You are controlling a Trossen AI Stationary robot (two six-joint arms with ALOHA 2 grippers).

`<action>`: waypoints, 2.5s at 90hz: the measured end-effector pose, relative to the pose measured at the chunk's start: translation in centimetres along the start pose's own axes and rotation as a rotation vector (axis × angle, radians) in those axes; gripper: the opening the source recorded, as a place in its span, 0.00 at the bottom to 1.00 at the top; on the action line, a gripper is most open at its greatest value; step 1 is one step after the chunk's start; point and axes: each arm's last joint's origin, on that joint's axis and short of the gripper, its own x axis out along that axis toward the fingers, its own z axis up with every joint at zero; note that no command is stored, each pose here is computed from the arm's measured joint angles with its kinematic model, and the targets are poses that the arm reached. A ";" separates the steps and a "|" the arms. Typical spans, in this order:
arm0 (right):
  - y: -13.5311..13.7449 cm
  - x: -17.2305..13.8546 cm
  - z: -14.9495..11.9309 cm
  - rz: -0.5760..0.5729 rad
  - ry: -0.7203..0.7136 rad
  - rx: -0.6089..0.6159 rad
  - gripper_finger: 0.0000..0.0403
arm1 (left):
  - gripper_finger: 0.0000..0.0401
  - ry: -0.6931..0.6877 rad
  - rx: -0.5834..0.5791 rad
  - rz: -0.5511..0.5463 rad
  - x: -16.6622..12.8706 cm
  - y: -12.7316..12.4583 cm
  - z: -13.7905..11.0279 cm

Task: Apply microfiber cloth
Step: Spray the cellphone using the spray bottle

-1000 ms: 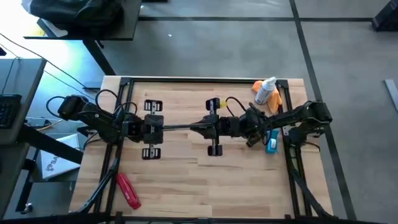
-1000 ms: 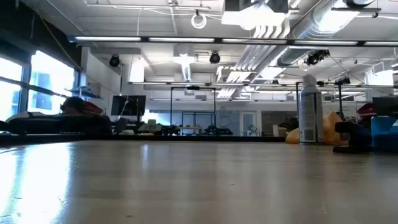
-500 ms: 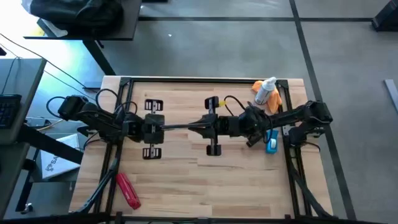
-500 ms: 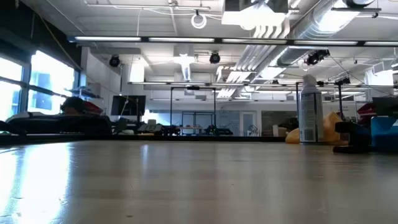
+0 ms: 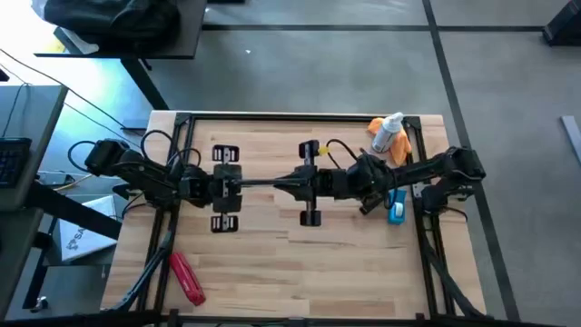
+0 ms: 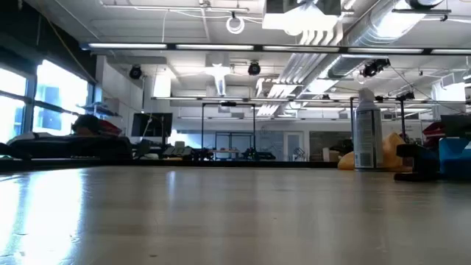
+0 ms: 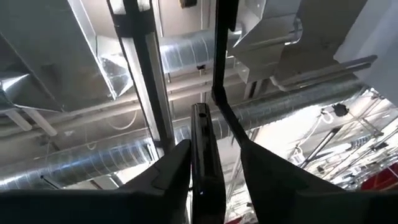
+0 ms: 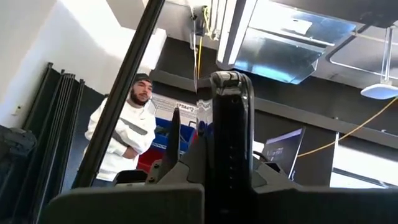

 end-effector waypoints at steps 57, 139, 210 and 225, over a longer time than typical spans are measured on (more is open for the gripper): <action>-0.2 0.0 0.0 -0.019 0.007 -0.005 0.00 | 0.05 0.012 0.002 0.064 0.0 0.2 0.1; 0.8 -2.2 1.8 -0.127 0.544 -0.028 0.45 | 0.03 0.459 0.023 0.065 0.4 -0.4 5.4; -5.8 -12.7 4.1 -0.643 1.505 -0.067 0.43 | 0.04 1.020 0.011 0.292 -9.9 -5.0 1.1; -9.8 -13.9 5.6 -0.594 1.752 -0.064 0.41 | 0.04 1.059 0.027 0.334 -10.9 -5.0 -0.8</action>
